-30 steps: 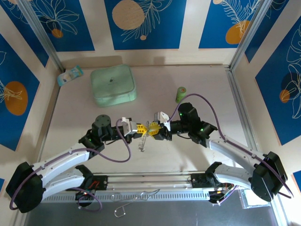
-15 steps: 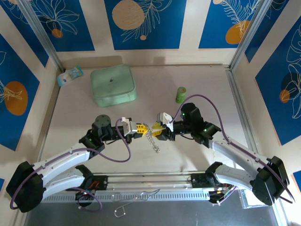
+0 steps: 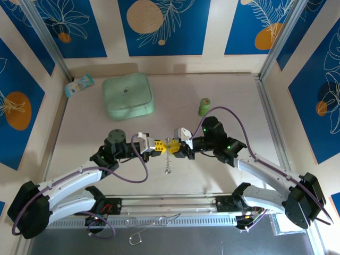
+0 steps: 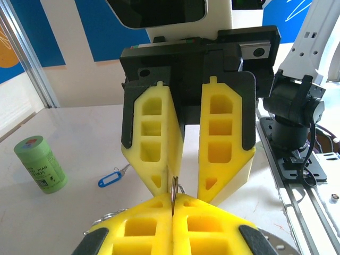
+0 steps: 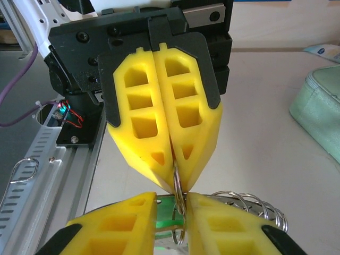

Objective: Put the keys on the keyring

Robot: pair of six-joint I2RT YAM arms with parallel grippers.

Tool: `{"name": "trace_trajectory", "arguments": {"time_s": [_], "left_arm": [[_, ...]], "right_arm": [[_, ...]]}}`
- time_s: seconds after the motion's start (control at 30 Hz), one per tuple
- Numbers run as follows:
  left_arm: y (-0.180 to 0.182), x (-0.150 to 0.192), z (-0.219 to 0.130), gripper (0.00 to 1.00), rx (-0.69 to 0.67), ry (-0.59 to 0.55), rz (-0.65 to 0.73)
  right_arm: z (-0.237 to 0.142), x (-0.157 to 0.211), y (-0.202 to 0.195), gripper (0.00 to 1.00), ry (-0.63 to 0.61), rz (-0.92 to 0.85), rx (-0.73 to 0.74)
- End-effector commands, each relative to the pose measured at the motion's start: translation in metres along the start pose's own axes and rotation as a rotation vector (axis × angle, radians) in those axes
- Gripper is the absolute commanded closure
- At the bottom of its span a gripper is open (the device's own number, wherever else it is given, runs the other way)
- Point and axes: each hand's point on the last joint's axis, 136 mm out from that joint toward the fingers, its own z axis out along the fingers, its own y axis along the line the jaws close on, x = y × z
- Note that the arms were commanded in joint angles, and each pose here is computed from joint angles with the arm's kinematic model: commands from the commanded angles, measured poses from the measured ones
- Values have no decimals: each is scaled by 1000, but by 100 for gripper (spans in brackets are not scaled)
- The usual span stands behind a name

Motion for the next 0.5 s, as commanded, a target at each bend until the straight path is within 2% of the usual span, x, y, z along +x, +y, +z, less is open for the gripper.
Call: {"name": "trace_trajectory", "arguments": {"time_s": [0.0,0.07,0.13,0.17,0.2,0.23,0.27,0.33,0.47], "left_arm": [[-5,-14,0,100,30,-51,35],[-5,-14,0,100,28,-51,32],[-1,-13,0,100,2,-40,30],[3,-12,-1,94,-22,-27,25],[6,-9,-3,79,-48,-3,22],[8,-4,-5,70,-61,30,29],[8,1,-6,67,-69,66,36],[9,12,-10,65,-76,154,43],[8,19,-11,69,-55,238,26]], "right_arm": [[2,-19,0,85,-41,-30,-7],[4,-18,0,97,-32,-30,-13],[4,-17,-2,100,-8,-39,-1],[3,-15,-3,100,12,-46,12],[2,-12,-5,100,38,-57,25],[0,-10,-7,100,67,-68,41],[-1,-6,-7,100,94,-79,47],[-4,-3,-9,100,156,-103,56],[-5,2,-9,100,262,-152,46]]}}
